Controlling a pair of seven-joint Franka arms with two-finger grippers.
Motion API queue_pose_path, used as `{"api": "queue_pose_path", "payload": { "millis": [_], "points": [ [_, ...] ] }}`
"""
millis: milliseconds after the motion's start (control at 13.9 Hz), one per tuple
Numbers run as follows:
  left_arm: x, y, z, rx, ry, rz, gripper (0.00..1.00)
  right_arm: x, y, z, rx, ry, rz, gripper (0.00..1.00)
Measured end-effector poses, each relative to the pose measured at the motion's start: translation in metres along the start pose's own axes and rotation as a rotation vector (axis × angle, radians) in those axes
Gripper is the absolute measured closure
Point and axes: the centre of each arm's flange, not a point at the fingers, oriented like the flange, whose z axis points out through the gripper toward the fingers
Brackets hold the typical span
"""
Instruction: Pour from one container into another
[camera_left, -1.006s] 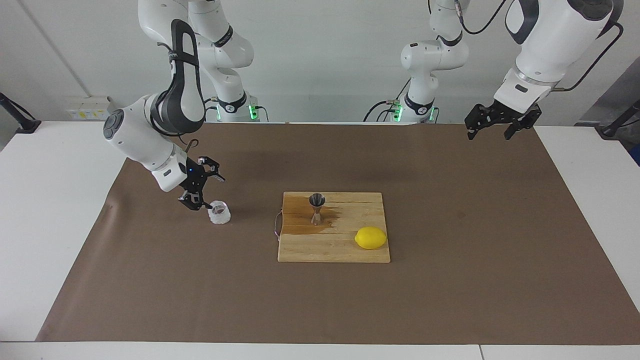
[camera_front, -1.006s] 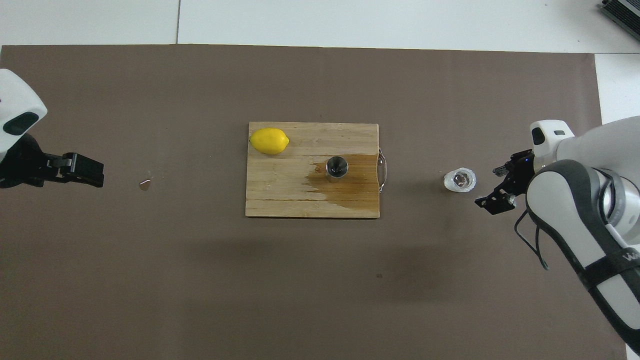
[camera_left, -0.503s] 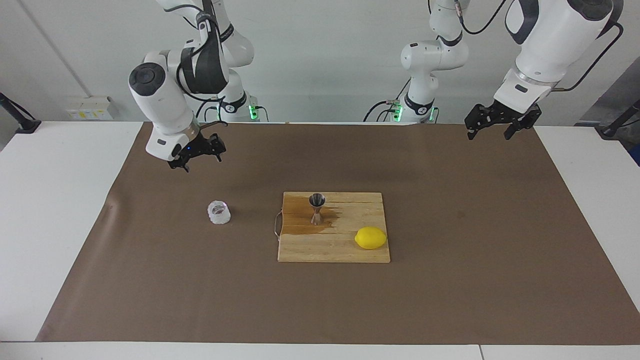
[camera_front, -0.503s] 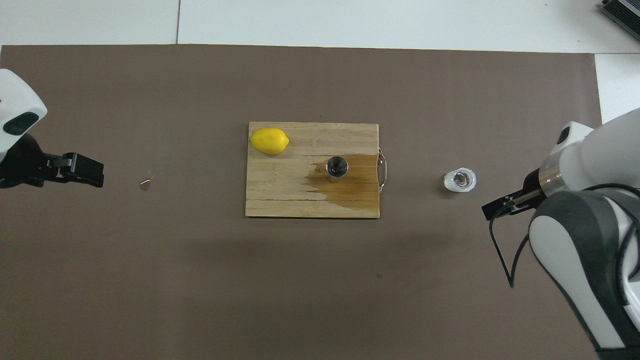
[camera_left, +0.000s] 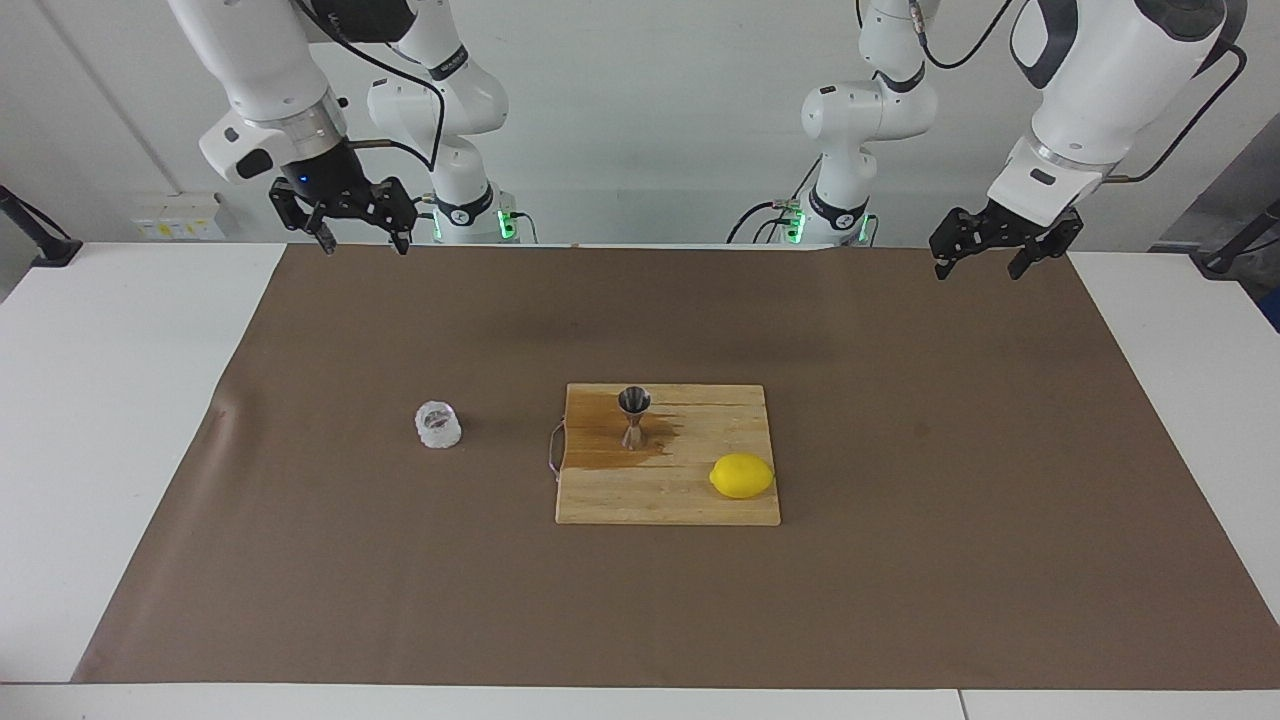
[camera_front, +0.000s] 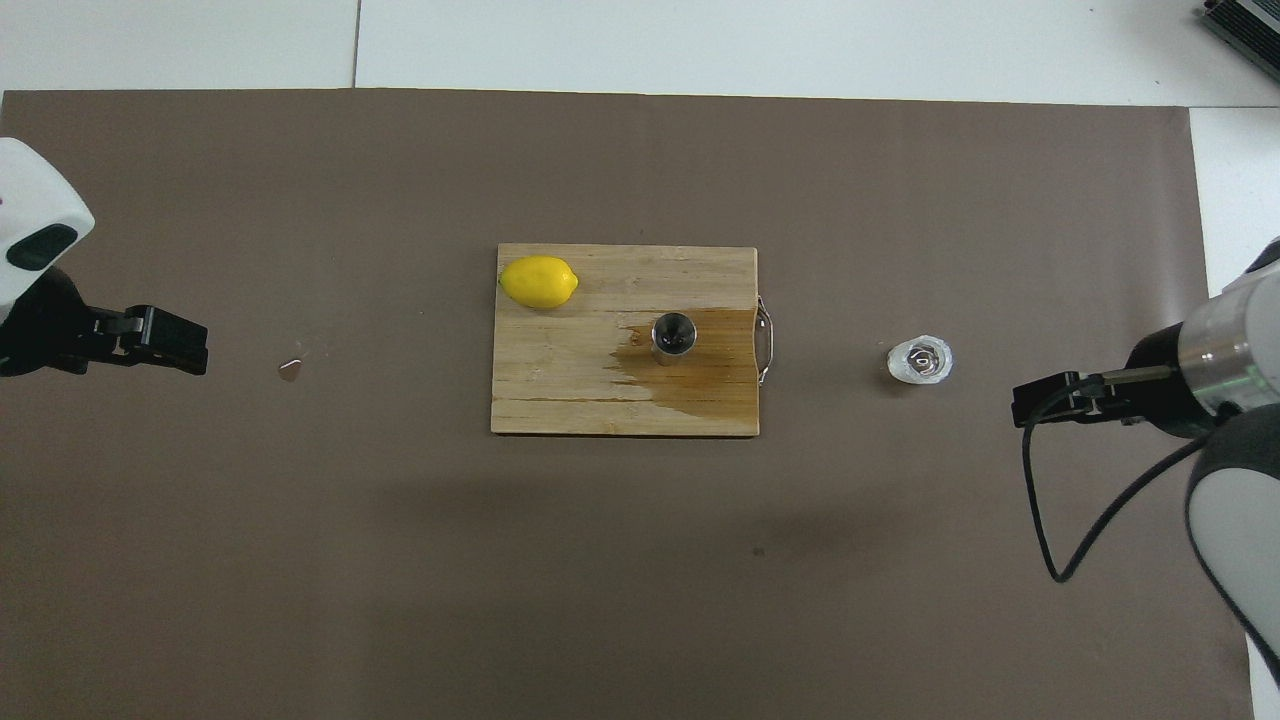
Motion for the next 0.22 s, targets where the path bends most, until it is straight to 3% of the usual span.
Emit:
{"api": "queue_pose_path", "payload": {
  "millis": [215],
  "points": [
    [0.0,0.0,0.0,0.0,0.0,0.0,0.0,0.0112,0.0186,-0.0063,-0.008,0.017,0.036,0.0]
  ]
}}
